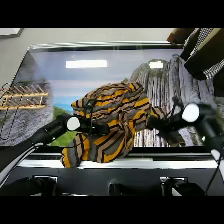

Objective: Fold the clothes and pants, and hang the long-sleeved shirts on hangers.

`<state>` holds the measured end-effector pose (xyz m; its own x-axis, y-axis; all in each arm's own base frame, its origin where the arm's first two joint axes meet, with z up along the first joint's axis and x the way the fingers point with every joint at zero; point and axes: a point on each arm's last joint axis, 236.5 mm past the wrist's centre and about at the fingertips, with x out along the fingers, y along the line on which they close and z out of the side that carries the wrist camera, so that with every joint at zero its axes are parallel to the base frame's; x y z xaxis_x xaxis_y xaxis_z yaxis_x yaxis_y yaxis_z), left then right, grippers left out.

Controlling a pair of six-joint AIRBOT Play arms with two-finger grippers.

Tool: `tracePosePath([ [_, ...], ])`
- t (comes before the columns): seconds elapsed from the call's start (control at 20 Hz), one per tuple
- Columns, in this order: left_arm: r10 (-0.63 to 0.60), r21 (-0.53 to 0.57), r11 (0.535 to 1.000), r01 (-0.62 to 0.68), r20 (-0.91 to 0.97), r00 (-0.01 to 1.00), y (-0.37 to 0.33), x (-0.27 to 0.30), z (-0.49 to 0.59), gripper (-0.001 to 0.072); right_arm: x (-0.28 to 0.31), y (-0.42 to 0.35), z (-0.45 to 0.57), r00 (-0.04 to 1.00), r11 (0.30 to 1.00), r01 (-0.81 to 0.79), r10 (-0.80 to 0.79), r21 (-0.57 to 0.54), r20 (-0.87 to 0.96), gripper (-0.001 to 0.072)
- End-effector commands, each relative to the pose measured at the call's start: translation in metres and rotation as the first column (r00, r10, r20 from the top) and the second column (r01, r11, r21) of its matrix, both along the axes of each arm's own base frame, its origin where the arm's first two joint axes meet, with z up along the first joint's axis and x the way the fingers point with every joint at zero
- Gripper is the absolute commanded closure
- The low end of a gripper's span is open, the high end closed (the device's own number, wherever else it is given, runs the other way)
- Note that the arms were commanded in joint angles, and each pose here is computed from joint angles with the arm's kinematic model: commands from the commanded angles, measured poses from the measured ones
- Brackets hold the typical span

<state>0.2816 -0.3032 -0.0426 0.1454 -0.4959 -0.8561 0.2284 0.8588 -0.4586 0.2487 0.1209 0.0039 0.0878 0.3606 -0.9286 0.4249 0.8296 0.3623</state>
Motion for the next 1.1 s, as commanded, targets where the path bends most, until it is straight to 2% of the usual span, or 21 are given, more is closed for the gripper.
tracePosePath([
  [0.0,-0.056,0.028,0.998,0.054,0.069,0.996,0.019,0.017,0.003,0.0196,-0.025,0.045,-0.033,0.979,0.952,0.19,-0.166,0.239,-0.118,0.0109],
  [0.25,-0.016,0.017,1.0,0.015,0.106,0.994,0.024,0.033,0.006,0.0196,-0.039,0.068,-0.07,0.95,0.927,0.292,-0.253,0.237,-0.182,0.0111],
  [0.4,0.003,0.017,1.0,-0.005,0.105,0.994,0.03,0.038,0.006,0.0187,-0.037,0.092,-0.079,0.931,0.901,0.336,-0.275,0.273,-0.238,0.0127],
  [0.5,0.021,0.016,1.0,-0.023,0.106,0.994,0.036,0.043,0.006,-0.0004,-0.045,0.099,-0.091,0.921,0.906,0.34,-0.267,0.253,-0.284,0.018],
  [0.55,0.03,0.016,0.999,-0.032,0.107,0.994,0.039,0.046,0.006,-0.0011,-0.05,0.1,-0.097,0.918,0.912,0.333,-0.255,0.24,-0.303,0.019],
  [0.6,0.02,0.018,1.0,-0.023,0.122,0.992,0.041,0.05,0.008,-0.0011,-0.056,0.104,-0.1,0.917,0.919,0.32,-0.239,0.232,-0.32,0.0232],
  [0.75,-0.103,0.041,0.994,0.096,0.218,0.97,0.031,0.061,0.022,-0.0011,-0.067,0.111,-0.099,0.933,0.937,0.263,-0.185,0.23,-0.309,0.0685],
  [1.05,-0.365,0.144,0.931,0.335,0.368,0.855,-0.004,0.093,0.025,-0.0005,-0.071,0.103,-0.092,0.951,0.953,0.216,-0.156,0.211,-0.268,0.0689],
])
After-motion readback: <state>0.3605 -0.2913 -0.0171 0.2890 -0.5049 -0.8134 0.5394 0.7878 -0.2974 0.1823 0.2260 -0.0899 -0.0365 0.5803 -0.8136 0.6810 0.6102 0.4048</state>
